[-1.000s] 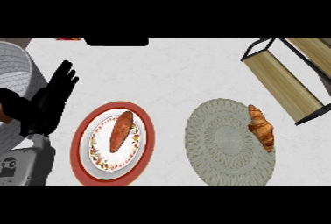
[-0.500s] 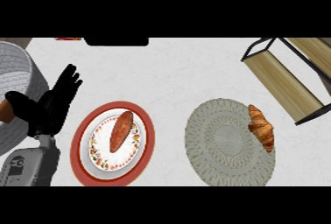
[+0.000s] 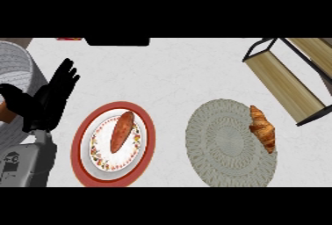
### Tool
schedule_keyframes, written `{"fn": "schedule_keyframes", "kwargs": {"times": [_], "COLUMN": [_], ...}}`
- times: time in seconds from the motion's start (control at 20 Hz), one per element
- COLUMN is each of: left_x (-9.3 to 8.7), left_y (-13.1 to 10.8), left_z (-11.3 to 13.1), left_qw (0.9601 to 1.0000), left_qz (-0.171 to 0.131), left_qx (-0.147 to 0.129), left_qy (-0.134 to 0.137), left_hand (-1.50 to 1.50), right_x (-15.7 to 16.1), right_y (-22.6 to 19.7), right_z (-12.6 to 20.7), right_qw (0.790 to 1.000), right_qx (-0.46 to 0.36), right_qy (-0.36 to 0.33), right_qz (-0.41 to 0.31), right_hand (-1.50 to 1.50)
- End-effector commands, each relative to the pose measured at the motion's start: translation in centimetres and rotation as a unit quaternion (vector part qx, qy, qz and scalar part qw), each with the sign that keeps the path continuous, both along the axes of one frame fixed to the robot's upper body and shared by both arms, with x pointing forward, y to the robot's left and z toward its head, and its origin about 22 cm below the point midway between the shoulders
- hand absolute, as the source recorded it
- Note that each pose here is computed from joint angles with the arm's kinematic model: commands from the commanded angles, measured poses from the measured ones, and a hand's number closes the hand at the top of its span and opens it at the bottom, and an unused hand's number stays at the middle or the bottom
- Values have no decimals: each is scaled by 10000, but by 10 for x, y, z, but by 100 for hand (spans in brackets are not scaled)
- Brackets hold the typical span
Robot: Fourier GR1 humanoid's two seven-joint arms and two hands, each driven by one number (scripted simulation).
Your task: Pick the pear from the placemat and place it in the tiered shelf
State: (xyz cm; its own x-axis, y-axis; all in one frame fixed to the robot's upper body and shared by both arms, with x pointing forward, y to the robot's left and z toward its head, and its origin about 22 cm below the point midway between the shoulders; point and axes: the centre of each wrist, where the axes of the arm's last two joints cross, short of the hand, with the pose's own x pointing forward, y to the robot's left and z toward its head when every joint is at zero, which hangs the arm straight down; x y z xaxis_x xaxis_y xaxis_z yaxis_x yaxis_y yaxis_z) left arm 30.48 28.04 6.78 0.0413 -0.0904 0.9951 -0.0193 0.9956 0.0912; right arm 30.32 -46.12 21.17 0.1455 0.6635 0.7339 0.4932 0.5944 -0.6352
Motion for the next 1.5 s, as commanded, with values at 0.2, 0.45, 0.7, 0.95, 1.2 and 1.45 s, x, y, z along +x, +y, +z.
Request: {"fn": "schedule_keyframes", "kwargs": {"times": [0.2, 0.45, 0.7, 0.95, 1.2, 1.45], "left_x": [-2, -6, -11, -10, 3, -6], "left_y": [-10, -7, -14, 3, -4, -15], "left_z": [1, -5, 1, -3, 23, 3], "left_qw": [9999, 10000, 9999, 9999, 10000, 10000], "left_qz": [-137, -79, -66, 47, 60, 7], "left_qx": [-56, 14, -97, -105, 5, -75], "left_qy": [-27, -31, -43, 17, -20, -34], "left_hand": [0, 0, 0, 0, 0, 0], "right_x": [23, 21, 2, -47, -99, -147], "right_y": [-30, -52, -81, -130, -165, -187], "right_z": [-22, -9, 5, 35, 40, 62], "right_qw": [9958, 9897, 9948, 9897, 9917, 9812], "right_qx": [160, 143, 649, 1294, 1192, 1618], "right_qy": [-717, -1357, -785, -583, -443, -751], "right_qz": [-553, -434, -3, 191, 172, 739], "right_hand": [-150, -150, -150, -150, -150, -150]}}
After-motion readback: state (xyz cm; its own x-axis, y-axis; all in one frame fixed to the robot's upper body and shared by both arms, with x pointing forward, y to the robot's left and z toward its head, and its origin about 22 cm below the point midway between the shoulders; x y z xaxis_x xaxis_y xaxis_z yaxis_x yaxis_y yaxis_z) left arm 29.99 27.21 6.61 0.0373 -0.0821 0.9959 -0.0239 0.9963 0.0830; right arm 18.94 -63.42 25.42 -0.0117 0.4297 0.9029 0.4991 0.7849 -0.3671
